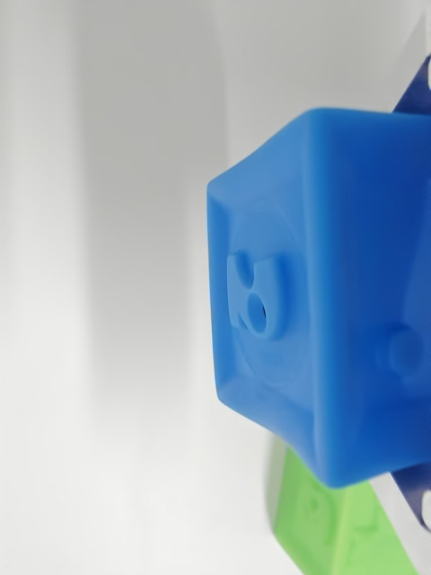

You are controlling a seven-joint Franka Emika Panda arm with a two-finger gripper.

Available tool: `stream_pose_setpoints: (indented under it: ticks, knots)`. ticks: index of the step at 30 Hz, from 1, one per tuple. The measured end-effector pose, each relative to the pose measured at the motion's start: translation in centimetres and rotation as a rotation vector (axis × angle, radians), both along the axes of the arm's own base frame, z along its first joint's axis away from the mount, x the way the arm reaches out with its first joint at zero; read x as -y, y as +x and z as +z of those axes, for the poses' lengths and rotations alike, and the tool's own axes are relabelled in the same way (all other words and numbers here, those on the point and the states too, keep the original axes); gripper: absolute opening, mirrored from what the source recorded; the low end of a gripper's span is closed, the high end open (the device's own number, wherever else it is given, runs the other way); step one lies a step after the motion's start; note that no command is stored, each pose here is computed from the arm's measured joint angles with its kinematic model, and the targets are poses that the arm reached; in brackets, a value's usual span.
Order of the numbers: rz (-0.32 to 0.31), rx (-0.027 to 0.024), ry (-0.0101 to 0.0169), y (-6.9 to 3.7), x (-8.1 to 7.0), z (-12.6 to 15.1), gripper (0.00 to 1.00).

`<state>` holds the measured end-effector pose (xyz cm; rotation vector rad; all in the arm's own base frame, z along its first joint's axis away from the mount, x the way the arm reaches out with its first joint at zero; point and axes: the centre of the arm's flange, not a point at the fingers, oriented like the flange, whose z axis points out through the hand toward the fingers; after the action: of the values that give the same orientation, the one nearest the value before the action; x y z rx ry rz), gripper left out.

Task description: Stack cube

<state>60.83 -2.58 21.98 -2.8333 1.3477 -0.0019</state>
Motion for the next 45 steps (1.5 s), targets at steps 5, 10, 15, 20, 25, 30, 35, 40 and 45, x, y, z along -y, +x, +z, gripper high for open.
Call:
stream_pose_setpoints:
  ticks: [5, 10, 15, 20, 25, 30, 35, 40, 45]
  knots:
    - [-0.012, 0.0004, 0.0005, -0.5, -0.8, 0.7, 0.0]
    - [-0.021, 0.0013, 0.0008, -0.8, -1.5, 1.2, 0.0]
    - [-0.031, 0.0001, 0.001, -1.2, -2.2, 1.8, 0.0]
    - [-0.041, 0.0005, 0.001, -1.6, -2.9, 2.5, 0.0]
    - [-0.051, 0.0004, 0.001, -2.0, -3.6, 3.1, 0.0]
    - [-0.061, -0.0002, 0.001, -2.4, -4.3, 3.6, 0.0]
    - [-0.07, 0.0003, 0.0008, -2.7, -5.0, 4.2, 0.0]
    - [-0.08, 0.0007, 0.0006, -3.1, -5.7, 4.8, 0.0]
    - [-0.09, 0.0005, 0.0005, -3.5, -6.4, 5.4, 0.0]
